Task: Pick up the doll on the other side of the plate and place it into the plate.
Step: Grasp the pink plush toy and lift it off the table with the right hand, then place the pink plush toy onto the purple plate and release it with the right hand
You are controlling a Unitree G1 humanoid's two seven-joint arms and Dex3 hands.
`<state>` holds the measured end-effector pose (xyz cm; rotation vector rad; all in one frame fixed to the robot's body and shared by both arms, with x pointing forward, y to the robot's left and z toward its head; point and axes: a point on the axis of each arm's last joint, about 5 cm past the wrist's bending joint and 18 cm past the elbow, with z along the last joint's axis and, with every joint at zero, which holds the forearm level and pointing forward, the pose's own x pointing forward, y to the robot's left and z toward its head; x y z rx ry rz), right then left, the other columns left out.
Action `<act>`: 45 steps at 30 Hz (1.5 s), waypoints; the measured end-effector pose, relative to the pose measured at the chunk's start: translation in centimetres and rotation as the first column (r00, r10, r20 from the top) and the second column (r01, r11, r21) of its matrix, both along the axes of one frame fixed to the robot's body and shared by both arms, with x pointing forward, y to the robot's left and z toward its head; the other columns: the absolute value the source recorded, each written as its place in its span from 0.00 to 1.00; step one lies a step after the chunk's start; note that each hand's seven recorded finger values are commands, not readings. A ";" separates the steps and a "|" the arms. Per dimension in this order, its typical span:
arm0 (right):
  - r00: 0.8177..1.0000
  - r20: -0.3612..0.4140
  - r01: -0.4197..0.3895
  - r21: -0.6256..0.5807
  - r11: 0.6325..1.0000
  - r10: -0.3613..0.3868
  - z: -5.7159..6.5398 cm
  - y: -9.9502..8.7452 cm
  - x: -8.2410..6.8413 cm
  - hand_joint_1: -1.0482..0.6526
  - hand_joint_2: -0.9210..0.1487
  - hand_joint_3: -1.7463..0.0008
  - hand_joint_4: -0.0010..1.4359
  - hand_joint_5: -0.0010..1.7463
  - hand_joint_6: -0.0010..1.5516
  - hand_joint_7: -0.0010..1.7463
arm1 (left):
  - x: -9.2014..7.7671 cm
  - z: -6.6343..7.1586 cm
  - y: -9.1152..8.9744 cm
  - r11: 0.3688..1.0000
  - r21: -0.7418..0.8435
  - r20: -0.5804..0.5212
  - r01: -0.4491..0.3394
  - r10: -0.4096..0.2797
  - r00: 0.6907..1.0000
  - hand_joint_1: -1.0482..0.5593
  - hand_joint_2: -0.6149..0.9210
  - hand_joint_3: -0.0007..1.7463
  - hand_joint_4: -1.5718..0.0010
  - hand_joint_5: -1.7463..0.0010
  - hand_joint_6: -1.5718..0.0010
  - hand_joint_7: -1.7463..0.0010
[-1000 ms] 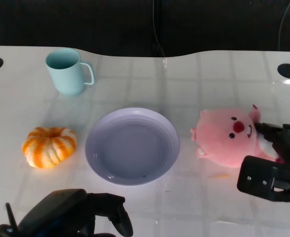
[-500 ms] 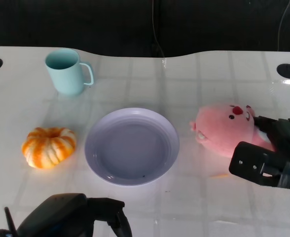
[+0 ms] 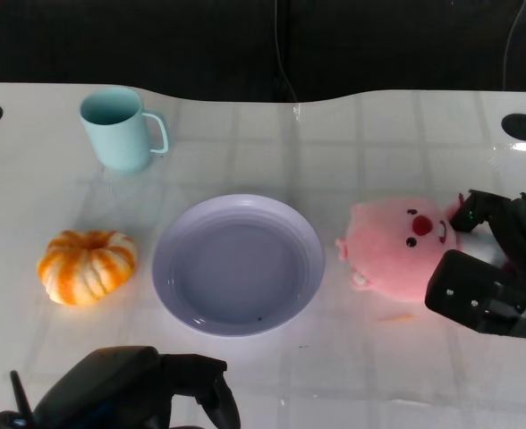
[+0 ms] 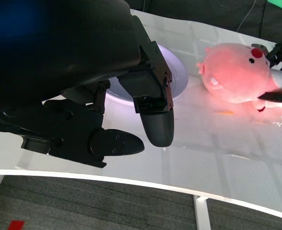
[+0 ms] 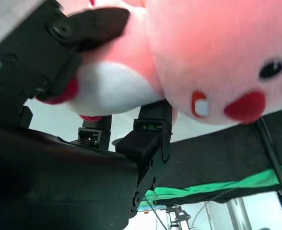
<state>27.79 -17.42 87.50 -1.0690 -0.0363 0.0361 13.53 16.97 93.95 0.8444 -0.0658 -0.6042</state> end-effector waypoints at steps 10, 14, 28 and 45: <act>0.989 0.127 -0.095 0.124 0.988 0.079 3.6 1.4 0.9 0.53 0.58 0.19 0.65 1.00 0.51 1.00 | 0.2 -0.6 -0.1 1.000 -0.006 -0.024 -0.005 0.005 1.000 0.53 1.00 0.19 0.58 0.09 0.53 0.47; 0.977 0.153 -0.169 0.140 0.976 0.148 4.7 2.5 1.1 0.52 0.54 0.23 0.65 1.00 0.50 1.00 | 0.3 -0.6 -0.2 1.000 -0.007 -0.012 0.007 -0.007 1.000 0.54 1.00 0.18 0.59 0.12 0.53 0.47; 0.939 0.147 -0.338 0.246 0.909 0.310 8.1 8.0 1.8 0.53 0.50 0.30 0.66 1.00 0.50 1.00 | 0.4 -0.9 -0.6 1.000 0.012 -0.003 0.018 -0.018 1.000 0.55 1.00 0.17 0.57 0.13 0.52 0.50; 0.917 0.077 -0.399 0.237 0.886 0.392 6.6 12.7 2.5 0.56 0.59 0.29 0.64 0.99 0.56 0.83 | -0.4 -0.8 -1.7 0.999 0.011 0.021 0.045 -0.045 0.999 0.54 1.00 0.15 0.56 0.11 0.48 0.54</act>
